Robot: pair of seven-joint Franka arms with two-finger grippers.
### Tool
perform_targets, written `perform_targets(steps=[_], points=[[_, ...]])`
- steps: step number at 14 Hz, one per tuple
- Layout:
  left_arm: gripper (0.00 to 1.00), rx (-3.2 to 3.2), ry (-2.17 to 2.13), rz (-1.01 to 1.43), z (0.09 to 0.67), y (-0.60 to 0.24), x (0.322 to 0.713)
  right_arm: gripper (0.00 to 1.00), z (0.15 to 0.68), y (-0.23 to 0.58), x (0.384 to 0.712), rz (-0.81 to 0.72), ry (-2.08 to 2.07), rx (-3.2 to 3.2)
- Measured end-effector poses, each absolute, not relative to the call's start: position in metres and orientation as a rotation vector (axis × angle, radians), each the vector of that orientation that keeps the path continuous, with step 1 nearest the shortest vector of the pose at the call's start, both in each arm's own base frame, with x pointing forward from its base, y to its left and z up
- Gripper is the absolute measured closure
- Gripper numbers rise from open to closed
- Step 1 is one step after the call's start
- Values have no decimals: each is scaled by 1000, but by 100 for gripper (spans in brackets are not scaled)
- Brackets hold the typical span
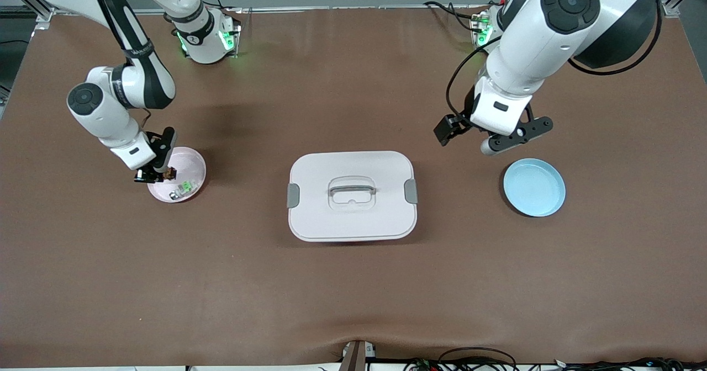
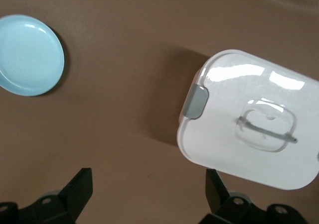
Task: Transfer orange switch to right arm and place
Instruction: 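Move the switch over the white plate while the left gripper withdraws, then lower the switch onto the white plate and open the right gripper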
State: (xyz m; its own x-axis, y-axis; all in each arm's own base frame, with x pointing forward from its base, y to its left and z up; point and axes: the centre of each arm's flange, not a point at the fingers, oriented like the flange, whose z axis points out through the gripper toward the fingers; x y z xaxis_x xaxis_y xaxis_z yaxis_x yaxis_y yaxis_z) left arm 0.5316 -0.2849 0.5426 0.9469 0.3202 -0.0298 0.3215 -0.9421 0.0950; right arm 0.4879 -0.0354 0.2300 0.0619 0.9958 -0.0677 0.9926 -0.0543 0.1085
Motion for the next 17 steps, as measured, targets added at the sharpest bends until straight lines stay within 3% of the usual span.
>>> perform_targets(steps=[8,17], points=[[0,3061,289,2,564,-199,551,59,207,-35,480,-1,2095,2206],[0,3095,235,-146,574,-72,555,59,191,-44,463,-36,2091,2247]])
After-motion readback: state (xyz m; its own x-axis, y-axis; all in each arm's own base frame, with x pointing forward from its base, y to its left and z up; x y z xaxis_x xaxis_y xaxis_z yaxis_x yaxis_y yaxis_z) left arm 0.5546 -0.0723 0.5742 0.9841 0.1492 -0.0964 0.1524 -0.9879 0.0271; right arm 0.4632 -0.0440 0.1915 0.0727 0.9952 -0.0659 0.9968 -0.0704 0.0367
